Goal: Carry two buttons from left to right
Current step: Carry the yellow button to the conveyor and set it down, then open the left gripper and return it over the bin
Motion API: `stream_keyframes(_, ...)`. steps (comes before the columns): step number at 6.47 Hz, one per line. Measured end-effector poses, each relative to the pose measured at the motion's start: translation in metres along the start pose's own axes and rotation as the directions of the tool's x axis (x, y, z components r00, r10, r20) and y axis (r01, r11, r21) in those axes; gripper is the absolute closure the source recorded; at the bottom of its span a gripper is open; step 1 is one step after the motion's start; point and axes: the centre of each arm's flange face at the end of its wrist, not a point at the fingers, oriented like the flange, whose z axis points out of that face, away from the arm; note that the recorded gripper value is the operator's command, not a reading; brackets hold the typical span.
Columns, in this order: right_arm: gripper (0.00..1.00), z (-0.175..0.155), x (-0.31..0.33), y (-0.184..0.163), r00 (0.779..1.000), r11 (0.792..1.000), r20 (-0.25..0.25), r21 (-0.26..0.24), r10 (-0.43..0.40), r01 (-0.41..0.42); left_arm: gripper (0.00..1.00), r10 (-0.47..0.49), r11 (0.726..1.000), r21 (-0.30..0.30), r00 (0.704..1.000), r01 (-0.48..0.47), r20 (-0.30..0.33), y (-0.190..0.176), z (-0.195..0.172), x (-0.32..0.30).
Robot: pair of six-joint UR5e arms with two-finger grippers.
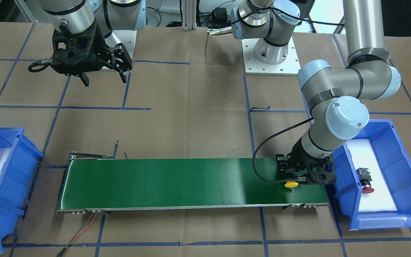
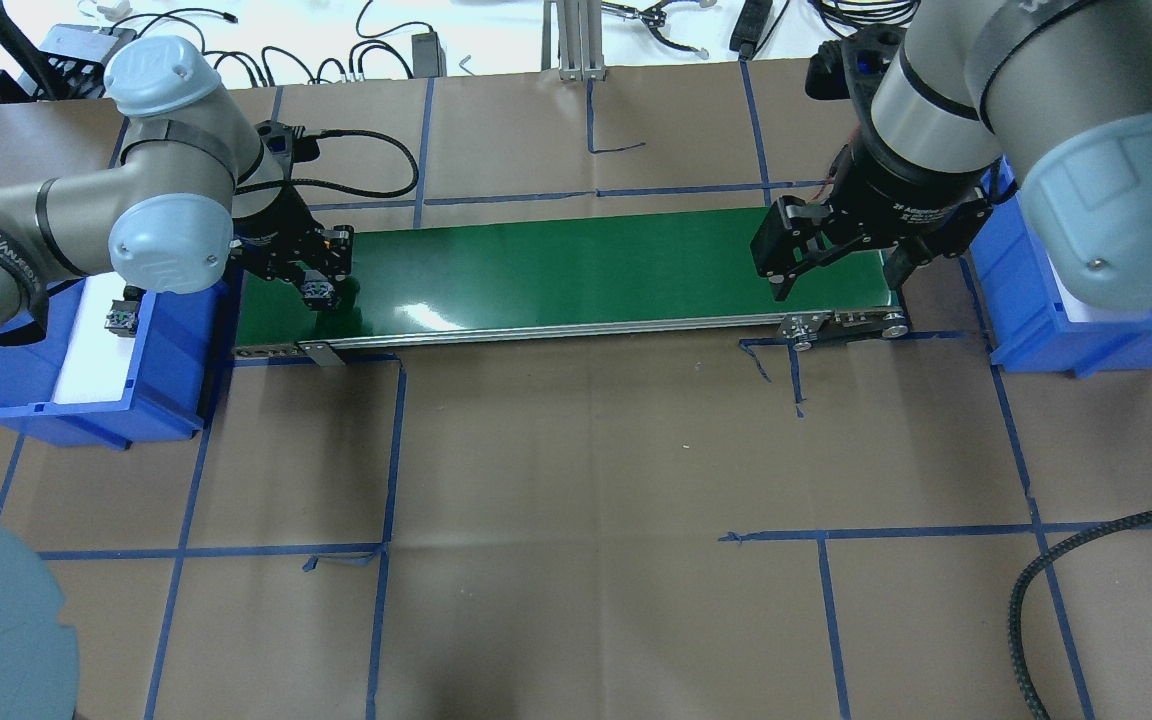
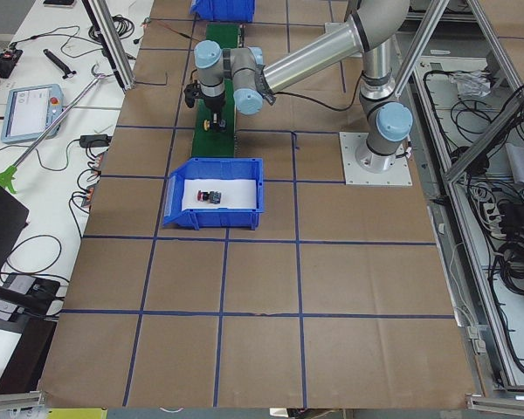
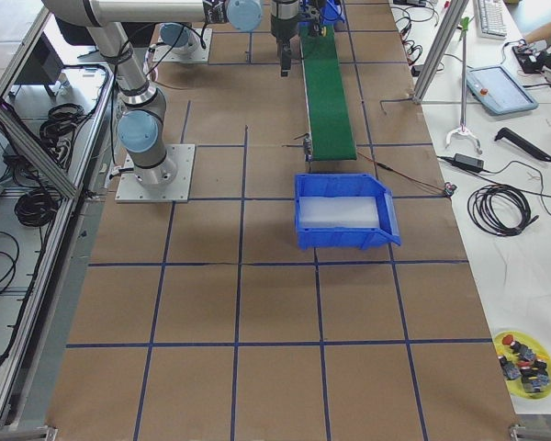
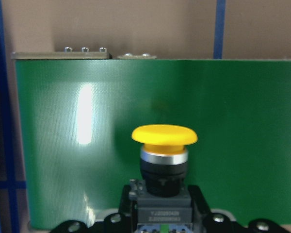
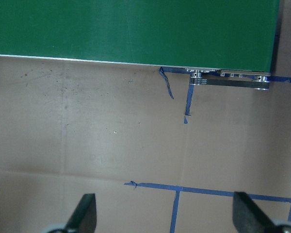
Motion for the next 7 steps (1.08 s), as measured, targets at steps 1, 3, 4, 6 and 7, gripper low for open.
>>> stream_keyframes(1, 0.00, 0.000, 0.000, 0.000, 1.000, 1.000, 0.000, -0.001, 0.000, 0.000, 0.35, -0.011, 1.000, 0.000, 1.000, 0.011, -0.002, -0.001, 0.005, 0.001)
stream_keyframes(3, 0.00, 0.002, 0.000, 0.000, 1.000, 1.000, 0.001, -0.004, 0.000, 0.000, 0.01, -0.023, 1.000, 0.004, 1.000, 0.023, -0.003, -0.001, 0.004, 0.001)
stream_keyframes(4, 0.00, 0.002, 0.000, 0.000, 1.000, 1.000, 0.000, -0.004, 0.001, -0.001, 0.01, -0.024, 1.000, 0.020, 1.000, 0.024, -0.002, -0.002, -0.005, 0.001)
stream_keyframes(6, 0.00, 0.001, 0.000, 0.000, 1.000, 1.000, -0.001, -0.003, 0.001, -0.001, 0.00, -0.024, 0.998, 0.064, 1.000, 0.024, 0.001, 0.001, -0.042, 0.002)
stream_keyframes(7, 0.00, 0.000, 0.000, 0.001, 1.000, 1.000, -0.001, -0.003, 0.001, -0.001, 0.00, -0.026, 0.997, 0.072, 1.000, 0.026, 0.004, 0.014, -0.070, 0.002)
